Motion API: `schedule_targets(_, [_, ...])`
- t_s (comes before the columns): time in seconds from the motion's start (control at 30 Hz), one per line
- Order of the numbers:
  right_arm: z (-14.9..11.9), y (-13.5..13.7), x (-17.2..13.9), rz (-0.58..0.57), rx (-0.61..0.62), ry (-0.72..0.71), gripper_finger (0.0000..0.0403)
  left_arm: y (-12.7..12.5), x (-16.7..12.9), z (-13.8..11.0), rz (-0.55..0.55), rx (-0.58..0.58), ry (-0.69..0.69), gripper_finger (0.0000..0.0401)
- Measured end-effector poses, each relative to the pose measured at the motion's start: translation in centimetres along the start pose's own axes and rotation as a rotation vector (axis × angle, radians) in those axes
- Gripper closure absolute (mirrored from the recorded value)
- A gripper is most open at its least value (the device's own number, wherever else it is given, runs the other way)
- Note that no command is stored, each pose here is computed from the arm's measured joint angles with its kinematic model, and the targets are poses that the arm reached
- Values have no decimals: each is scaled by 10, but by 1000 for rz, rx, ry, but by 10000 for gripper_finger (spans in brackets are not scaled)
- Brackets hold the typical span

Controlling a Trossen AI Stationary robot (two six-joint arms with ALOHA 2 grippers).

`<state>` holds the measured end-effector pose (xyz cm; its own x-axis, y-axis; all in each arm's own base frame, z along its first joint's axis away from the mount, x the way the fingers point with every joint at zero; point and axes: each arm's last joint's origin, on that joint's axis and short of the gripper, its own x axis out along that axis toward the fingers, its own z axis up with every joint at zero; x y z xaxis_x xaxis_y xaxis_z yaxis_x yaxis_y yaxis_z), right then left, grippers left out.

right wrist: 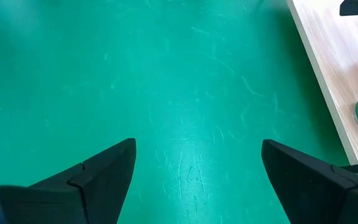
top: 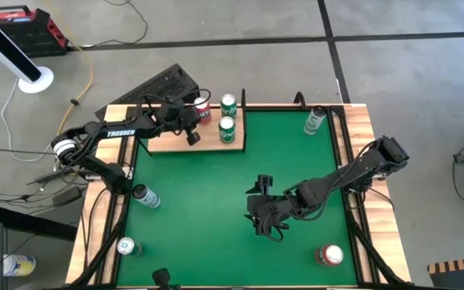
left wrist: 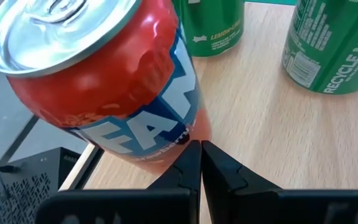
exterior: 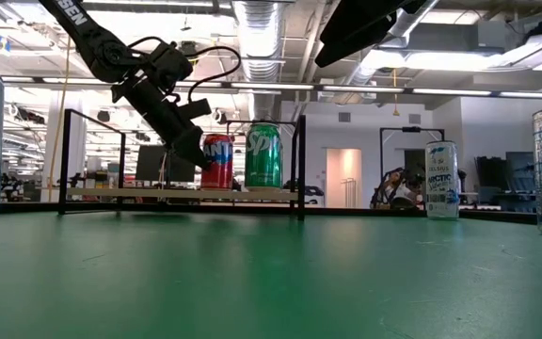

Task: Place canned beverage on shelf
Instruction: Put the top orange soda can on the shelf, then put the orange soda can aligned with the other orange soda can on the shelf

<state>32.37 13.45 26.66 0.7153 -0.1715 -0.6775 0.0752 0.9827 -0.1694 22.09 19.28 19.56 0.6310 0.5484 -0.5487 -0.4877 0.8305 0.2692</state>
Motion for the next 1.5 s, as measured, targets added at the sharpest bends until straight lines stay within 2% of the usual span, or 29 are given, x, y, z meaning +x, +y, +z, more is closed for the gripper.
schedule_targets(0.53, [0, 0, 0, 0, 5, 0, 33, 0, 0, 4, -25, -26, -47, 401])
schedule_targets(0.8, [0, 0, 0, 0, 4, 3, 33, -7, -2, 11, -254, -66, -146, 401])
schedule_targets(0.93, [-1, 0, 0, -1, 2, 7, 33, -11, -9, 24, -322, -83, -193, 401])
schedule_targets(1.07, [-1, 0, 0, 1, 27, 6, 33, -18, -31, 41, -363, -67, -261, 401])
schedule_targets(1.23, [0, 0, 0, 1, 82, 3, 33, -28, -79, 55, -396, -19, -332, 401])
schedule_targets(1.37, [0, 0, 0, 2, 84, 1, 33, -38, -121, 59, -408, 16, -391, 401])
schedule_targets(1.5, [0, 0, 0, 2, 84, 1, 33, -50, -152, 49, -418, 31, -432, 401])
